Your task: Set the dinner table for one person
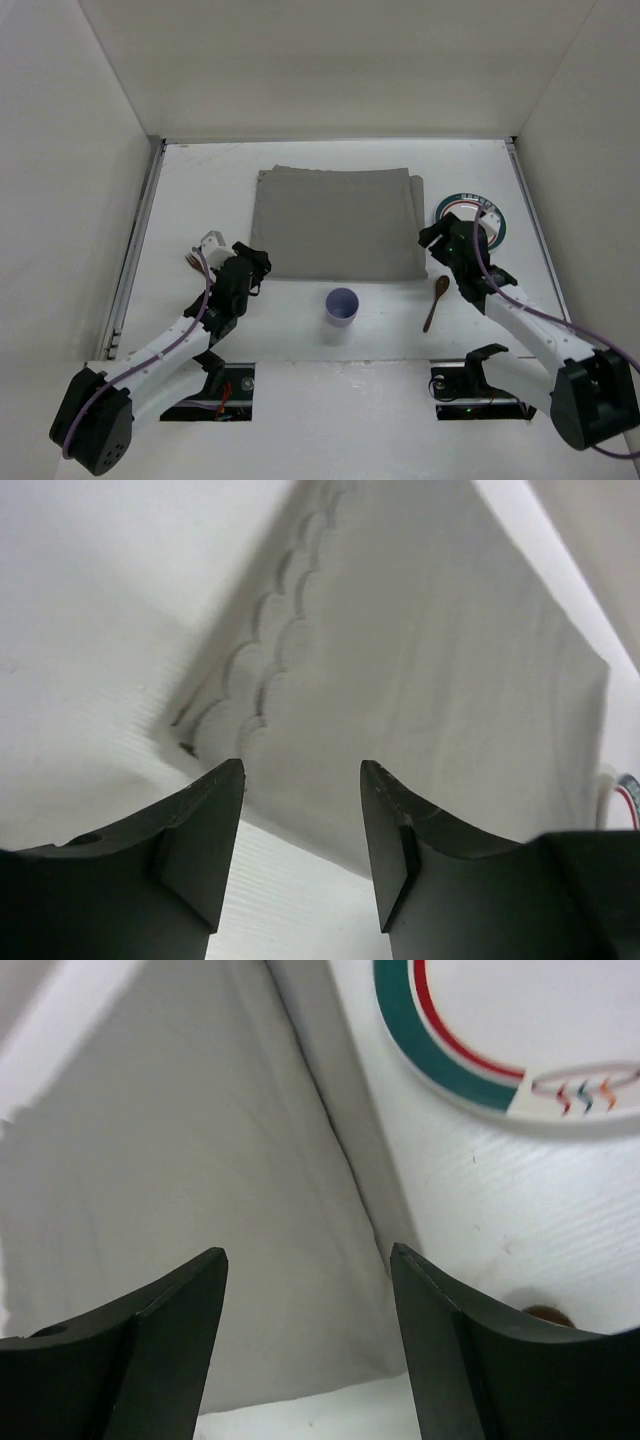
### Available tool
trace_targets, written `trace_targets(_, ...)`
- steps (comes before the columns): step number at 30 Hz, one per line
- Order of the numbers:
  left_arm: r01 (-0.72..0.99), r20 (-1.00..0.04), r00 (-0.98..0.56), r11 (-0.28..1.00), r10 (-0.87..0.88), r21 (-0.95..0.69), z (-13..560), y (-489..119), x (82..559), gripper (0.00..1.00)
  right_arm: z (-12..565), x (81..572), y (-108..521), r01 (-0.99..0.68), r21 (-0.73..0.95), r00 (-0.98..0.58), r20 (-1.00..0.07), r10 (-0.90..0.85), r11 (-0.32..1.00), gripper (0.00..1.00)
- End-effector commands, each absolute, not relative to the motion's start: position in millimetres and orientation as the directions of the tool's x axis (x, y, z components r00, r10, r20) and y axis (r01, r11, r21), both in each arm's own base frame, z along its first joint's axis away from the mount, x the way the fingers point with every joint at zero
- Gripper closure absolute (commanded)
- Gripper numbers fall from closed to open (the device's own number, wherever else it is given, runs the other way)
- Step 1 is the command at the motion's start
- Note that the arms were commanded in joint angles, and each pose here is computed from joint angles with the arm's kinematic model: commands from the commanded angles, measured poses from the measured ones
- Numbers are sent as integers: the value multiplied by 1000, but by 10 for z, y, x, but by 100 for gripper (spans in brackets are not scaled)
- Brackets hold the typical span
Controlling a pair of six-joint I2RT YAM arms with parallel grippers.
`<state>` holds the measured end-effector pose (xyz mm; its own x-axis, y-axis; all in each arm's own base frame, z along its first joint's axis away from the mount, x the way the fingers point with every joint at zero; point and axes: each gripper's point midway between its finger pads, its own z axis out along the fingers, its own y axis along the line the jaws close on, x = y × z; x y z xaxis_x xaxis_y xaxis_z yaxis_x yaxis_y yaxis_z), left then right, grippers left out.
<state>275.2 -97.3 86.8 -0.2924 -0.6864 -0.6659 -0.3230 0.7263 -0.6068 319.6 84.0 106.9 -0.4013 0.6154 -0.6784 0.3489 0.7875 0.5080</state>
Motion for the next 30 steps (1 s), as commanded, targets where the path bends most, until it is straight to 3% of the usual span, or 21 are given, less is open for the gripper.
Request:
trace_targets(1,-220,-736,-251,778,-629,-589,1221,-1101,2834,56,1455,3261,537,328,538,-242,-747,619,777,27)
trace_targets(6,-67,-823,-195,845,-533,-531,1531,-1416,2975,73,1499,3299,-40,446,600,-103,-703,704,664,28)
trace_targets(9,-33,-839,-190,857,-510,-514,1514,-1519,2980,77,1362,3301,-263,506,633,-54,-655,754,586,28)
trace_targets(19,103,-835,-127,830,-535,-548,1552,-1697,2827,69,853,3341,-844,643,654,44,-552,832,399,38)
trace_targets(30,-28,-838,-53,839,-544,-543,1471,-1387,2848,62,526,3494,-975,647,693,52,-456,888,318,49)
